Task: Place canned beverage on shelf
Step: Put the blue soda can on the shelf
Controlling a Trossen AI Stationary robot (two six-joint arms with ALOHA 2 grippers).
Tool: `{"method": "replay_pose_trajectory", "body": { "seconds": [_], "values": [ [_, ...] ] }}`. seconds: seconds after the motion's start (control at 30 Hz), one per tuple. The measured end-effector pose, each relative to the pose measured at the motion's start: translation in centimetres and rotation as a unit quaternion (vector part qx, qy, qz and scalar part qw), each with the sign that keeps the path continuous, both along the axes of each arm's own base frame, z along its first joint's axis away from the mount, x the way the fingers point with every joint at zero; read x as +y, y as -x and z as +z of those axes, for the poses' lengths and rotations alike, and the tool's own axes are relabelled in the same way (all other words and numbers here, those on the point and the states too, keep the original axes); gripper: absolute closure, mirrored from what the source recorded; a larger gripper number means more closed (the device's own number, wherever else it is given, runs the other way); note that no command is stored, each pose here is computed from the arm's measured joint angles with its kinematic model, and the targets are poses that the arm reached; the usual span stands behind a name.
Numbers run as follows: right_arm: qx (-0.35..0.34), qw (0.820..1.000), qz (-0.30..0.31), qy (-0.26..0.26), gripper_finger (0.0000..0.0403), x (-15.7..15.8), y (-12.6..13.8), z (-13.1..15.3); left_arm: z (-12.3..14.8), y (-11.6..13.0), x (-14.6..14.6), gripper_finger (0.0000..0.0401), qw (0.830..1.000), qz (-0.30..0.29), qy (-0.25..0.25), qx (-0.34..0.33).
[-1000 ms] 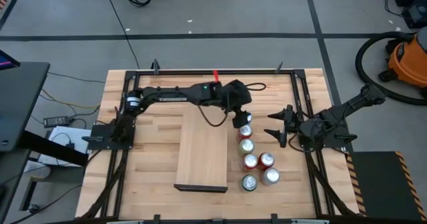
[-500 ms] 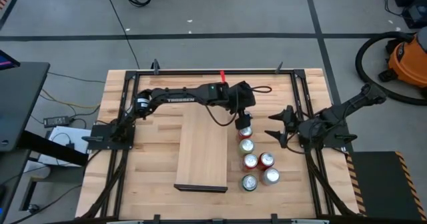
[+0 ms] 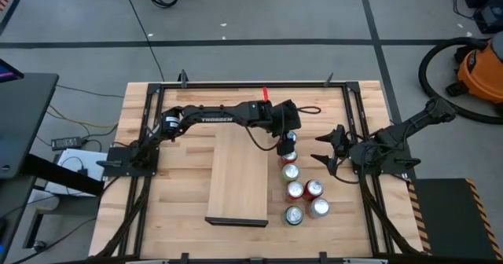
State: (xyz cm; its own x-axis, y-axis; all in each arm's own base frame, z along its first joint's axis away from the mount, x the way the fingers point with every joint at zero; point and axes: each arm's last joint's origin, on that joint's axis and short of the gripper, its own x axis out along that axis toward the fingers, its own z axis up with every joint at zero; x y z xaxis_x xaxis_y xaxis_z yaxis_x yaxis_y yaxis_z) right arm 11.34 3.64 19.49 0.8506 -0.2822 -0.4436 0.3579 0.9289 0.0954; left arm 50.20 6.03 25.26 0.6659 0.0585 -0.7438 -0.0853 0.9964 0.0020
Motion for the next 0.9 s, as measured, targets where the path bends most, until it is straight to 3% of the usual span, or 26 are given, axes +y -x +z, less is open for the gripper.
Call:
{"method": "replay_pose_trajectory", "body": {
  "seconds": [0.3, 0.6, 0.9],
  "values": [
    [0.003, 1.000, 0.000, 0.002, 0.0055, 0.08, -0.16, -0.09, -0.89, -0.13, 0.03, 0.0080, 1.000, -0.009, -0.010, 0.017],
    [0.003, 1.000, 0.000, 0.003, 0.0055, 0.09, -0.18, -0.09, -0.87, -0.16, 0.04, 0.0160, 1.000, -0.017, -0.018, 0.015],
    [0.002, 1.000, -0.001, 0.003, 0.0055, 0.08, -0.19, -0.08, -0.17, 0.04, 0.07, 0.0162, 0.999, -0.032, -0.035, 0.009]
  ]
}}
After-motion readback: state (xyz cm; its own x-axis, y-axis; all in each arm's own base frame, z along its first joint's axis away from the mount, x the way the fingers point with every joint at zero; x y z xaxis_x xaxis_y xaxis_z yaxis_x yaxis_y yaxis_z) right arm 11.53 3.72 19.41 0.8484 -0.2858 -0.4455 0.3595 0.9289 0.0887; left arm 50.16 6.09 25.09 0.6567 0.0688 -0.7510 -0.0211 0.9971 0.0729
